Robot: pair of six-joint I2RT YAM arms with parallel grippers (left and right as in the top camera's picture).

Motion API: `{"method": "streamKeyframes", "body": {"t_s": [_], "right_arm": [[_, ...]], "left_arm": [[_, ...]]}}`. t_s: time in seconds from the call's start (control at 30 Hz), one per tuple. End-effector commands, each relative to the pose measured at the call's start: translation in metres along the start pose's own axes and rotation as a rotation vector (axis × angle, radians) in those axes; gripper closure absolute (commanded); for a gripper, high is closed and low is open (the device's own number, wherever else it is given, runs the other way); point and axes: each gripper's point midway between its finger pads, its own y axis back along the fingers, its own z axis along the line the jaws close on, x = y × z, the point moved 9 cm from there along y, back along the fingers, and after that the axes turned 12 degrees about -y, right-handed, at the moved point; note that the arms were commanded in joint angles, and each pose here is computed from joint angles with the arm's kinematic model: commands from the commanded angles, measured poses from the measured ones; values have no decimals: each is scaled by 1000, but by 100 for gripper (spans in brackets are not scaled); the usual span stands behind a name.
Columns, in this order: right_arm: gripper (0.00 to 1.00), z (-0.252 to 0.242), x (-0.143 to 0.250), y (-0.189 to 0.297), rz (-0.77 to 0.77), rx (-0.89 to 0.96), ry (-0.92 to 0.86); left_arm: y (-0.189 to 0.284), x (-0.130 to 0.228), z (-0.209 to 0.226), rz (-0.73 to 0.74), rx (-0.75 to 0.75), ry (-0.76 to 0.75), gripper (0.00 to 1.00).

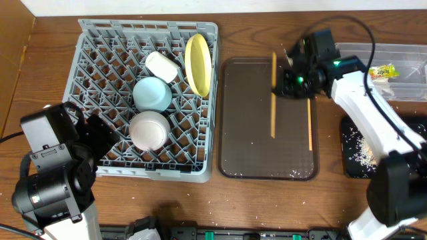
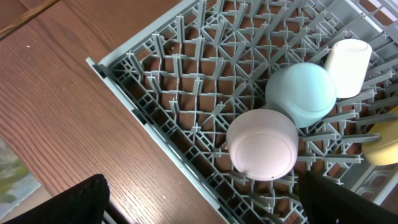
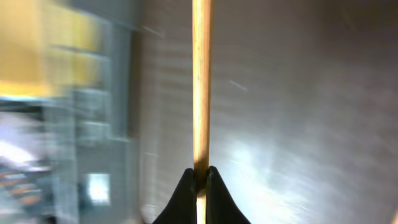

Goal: Sort waste into correct bins and load items into the dishwasher
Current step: 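Carry the chopstick left and insert it upright into the rack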

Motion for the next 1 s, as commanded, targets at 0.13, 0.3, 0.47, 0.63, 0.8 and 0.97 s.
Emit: {"method": "streamKeyframes", "body": {"t_s": [0.13,0.3,0.47,0.63,0.8,0.97], "right_arm": [[99,93,51,-28,76,-188,79],[99,123,85,-63,39,-137,39],[99,140,105,-85,36,-149,61],[99,135,107,-99,30,-105,22],[99,132,103,-101,0,-85,-38],[99,136,110,-103,-3,-83,-32]], "left_arm": [[2,-2,2,-9,-12,17,2],[2,-2,2,-9,-12,17,2],[2,-2,2,-10,-12,17,2],[2,-2,2,-10,-13,17,2],[2,-2,2,-9,-12,17,2],[2,-2,2,-10,-12,17,2]]}}
